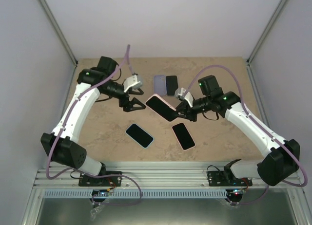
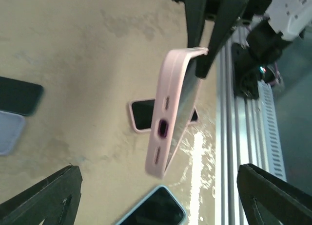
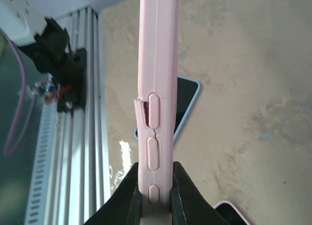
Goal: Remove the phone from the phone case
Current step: Pick up the phone at the center of the board.
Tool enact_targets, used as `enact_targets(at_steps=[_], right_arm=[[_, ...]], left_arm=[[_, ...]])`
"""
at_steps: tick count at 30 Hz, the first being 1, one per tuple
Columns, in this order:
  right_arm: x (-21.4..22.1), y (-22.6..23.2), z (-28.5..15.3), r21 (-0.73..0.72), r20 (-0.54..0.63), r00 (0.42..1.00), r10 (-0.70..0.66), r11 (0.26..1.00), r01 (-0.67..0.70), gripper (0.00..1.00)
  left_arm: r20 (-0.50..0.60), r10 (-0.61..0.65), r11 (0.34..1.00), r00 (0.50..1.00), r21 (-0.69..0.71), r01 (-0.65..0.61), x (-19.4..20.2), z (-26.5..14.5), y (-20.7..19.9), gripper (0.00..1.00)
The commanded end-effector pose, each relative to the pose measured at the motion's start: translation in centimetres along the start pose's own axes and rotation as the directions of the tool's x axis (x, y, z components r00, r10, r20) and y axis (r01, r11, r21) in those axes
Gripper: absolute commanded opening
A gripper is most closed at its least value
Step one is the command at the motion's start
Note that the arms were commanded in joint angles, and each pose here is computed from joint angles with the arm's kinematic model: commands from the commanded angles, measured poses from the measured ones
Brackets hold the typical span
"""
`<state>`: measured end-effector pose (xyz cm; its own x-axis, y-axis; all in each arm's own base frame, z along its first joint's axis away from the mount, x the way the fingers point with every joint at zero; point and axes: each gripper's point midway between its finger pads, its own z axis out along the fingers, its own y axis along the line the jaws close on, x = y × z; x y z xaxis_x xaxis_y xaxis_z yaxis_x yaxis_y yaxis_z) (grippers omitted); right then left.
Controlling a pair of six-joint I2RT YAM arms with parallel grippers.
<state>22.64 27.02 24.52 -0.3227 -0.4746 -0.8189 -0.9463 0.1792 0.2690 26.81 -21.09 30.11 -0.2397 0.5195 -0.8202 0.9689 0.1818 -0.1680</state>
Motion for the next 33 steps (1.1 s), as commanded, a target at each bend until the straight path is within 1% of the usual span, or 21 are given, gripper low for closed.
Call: enact_targets(at_steps=[1,4,7,12,16,19,22,25,27,29,31,33], right_arm=[[1.2,0.5,0.5,0.041,-0.095,0.984,-0.149,0.987,0.154,0.01],[2.3,0.8,1.3,0.048,-0.165,0.968,-0.19,0.979,0.2,0.0],[2.8,1.2,1.7,0.031,-0.197,0.958,-0.209,0.975,0.219,0.01],[3.0,1.5,2.3,0.004,-0.215,0.953,-0.212,0.976,0.218,0.01],[3.3,2.0,2.8,-0.017,-0.229,0.948,-0.221,0.975,0.223,0.01],[3.2,2.2,3.0,-0.026,-0.228,0.948,-0.22,0.975,0.22,0.01],[2.8,2.3,3.0,-0.036,-0.222,0.95,-0.218,0.976,0.216,0.01],[2.5,2.4,3.1,-0.046,-0.216,0.953,-0.214,0.977,0.209,0.01],[2.4,2.5,3.1,-0.054,-0.215,0.953,-0.212,0.977,0.205,0.01],[2.4,2.5,3.1,-0.055,-0.217,0.953,-0.213,0.977,0.206,0.0],[2.4,2.5,3.1,-0.053,-0.219,0.952,-0.215,0.977,0.209,0.01],[2.1,2.4,3.0,-0.047,-0.217,0.953,-0.212,0.977,0.206,0.01]], left_arm=[[-0.114,0.093,0.993,0.989,0.077,-0.085,1.7,1.1,-2.3,0.88],[-0.111,0.102,0.992,0.989,0.086,-0.093,1.4,1.6,-2.2,0.85],[-0.132,0.115,0.989,0.984,0.103,-0.102,1.6,2.5,-2.3,0.82],[-0.201,0.146,0.981,0.969,0.154,-0.116,2.8,4.8,-3.7,0.76],[-0.208,0.16,0.982,0.965,0.134,-0.134,2.7,5.2,-3.3,0.73],[-0.222,0.176,0.979,0.959,0.142,-0.147,2.9,5.4,-3.3,0.67],[-0.257,0.187,0.972,0.948,0.188,-0.141,4.0,6.1,-4.2,0.6],[-0.291,0.202,0.966,0.935,0.217,-0.141,5.1,6.6,-4.8,0.51],[-0.295,0.206,0.964,0.933,0.226,-0.142,5.4,6.7,-5.0,0.44],[-0.291,0.211,0.963,0.933,0.227,-0.147,5.3,6.7,-5.0,0.36],[-0.286,0.214,0.962,0.934,0.228,-0.151,5.2,6.7,-5.0,0.19],[-0.274,0.21,0.962,0.938,0.227,-0.149,4.9,6.7,-5.0,0.07]])
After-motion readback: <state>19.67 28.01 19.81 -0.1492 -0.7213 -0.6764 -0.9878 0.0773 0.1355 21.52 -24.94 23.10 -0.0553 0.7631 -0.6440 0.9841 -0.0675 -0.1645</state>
